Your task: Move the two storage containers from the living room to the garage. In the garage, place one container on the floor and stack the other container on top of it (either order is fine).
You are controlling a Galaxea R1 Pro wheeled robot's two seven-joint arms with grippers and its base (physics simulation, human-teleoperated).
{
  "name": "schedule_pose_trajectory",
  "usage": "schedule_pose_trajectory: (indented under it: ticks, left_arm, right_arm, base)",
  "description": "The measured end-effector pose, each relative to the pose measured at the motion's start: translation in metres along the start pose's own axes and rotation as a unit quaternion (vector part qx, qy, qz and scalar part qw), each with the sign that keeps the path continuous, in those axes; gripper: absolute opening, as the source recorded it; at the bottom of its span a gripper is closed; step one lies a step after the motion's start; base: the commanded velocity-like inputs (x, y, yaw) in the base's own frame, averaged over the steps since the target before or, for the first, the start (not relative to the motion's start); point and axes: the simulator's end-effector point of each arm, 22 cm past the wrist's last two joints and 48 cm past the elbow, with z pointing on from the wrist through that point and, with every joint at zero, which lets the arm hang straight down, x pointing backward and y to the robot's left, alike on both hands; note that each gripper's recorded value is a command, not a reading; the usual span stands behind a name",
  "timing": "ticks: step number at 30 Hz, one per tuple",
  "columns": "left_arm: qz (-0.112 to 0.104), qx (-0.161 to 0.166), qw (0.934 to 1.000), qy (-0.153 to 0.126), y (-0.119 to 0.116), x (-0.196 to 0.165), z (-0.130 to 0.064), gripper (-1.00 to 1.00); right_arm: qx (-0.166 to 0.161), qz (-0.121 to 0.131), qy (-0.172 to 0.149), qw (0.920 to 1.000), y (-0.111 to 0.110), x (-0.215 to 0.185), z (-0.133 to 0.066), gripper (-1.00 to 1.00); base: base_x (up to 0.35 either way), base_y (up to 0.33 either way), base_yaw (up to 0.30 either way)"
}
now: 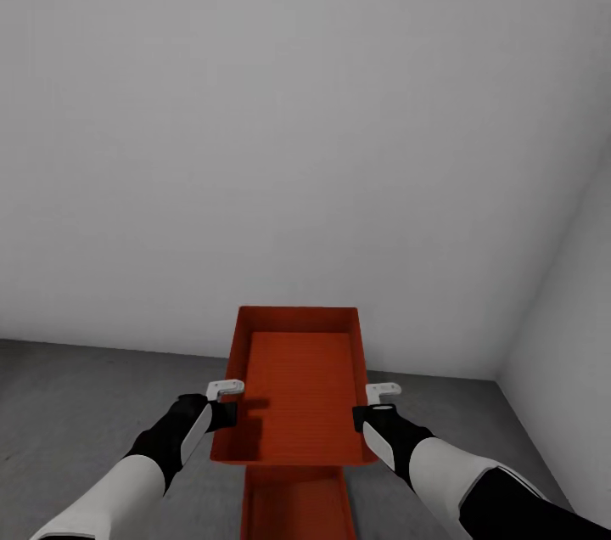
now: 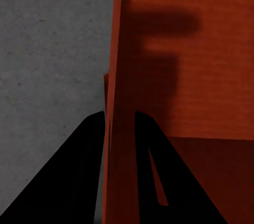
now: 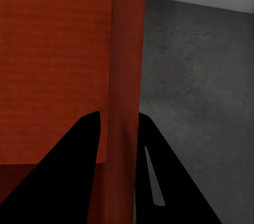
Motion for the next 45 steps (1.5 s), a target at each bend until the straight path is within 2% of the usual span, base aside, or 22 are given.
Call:
schedule_pose_trajectory:
  ticks: [45]
  left_arm:
    - [0.0,0.0,1.0,0.002,0.0001,0.001,0.0011,-1.0]
  right_arm:
    - [0.0,0.0,0.002,1.0,0.0002,0.0014,0.0011,-1.0]
  base:
    - [0.0,0.0,0.0]
